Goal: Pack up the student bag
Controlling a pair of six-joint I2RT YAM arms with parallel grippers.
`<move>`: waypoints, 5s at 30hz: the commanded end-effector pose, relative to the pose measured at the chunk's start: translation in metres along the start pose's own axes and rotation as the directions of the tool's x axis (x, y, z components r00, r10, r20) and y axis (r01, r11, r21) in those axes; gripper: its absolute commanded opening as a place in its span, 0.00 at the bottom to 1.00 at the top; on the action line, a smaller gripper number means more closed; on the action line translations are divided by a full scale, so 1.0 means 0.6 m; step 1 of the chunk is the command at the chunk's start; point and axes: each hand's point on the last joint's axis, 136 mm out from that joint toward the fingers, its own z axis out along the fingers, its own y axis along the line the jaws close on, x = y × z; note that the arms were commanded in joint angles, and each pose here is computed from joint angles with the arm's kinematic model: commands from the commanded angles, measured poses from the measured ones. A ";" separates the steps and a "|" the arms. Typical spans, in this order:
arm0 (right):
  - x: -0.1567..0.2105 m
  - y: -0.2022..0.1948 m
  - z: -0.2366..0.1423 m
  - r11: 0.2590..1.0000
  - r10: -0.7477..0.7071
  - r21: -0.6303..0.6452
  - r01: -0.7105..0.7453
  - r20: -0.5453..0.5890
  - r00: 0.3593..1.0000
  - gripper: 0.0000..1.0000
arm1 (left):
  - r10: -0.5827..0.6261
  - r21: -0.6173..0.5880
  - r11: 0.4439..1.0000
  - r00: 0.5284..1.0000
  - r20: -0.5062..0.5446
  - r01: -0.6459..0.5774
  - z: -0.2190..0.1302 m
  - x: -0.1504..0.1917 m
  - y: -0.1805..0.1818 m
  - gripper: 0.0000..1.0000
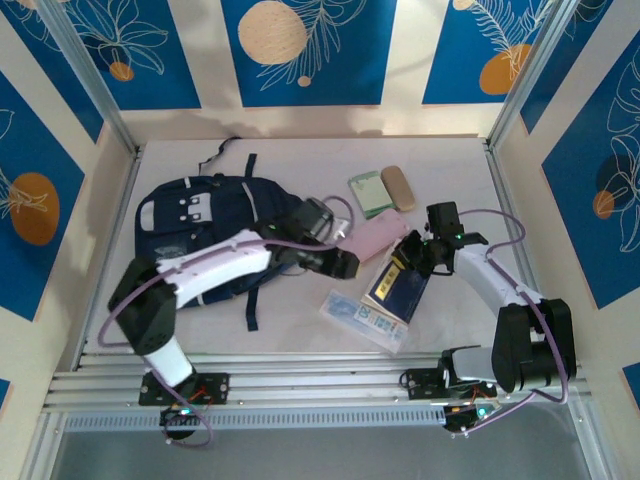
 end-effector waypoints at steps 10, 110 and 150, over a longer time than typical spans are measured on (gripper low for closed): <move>0.018 0.024 -0.004 0.995 0.008 -0.095 -0.013 -0.052 0.999 0.00 | 0.006 0.100 0.995 0.999 -0.036 -0.003 0.136 -0.010 -0.022 0.61; 0.077 0.201 -0.249 0.668 0.210 -0.723 0.177 0.411 0.887 0.00 | -0.730 0.649 0.658 0.533 0.427 0.382 -0.223 -0.069 -0.099 0.82; 0.096 0.208 -0.224 0.700 0.197 -0.696 0.162 0.406 0.892 0.00 | -0.808 0.680 0.581 0.421 0.413 0.447 -0.183 -0.105 -0.080 0.04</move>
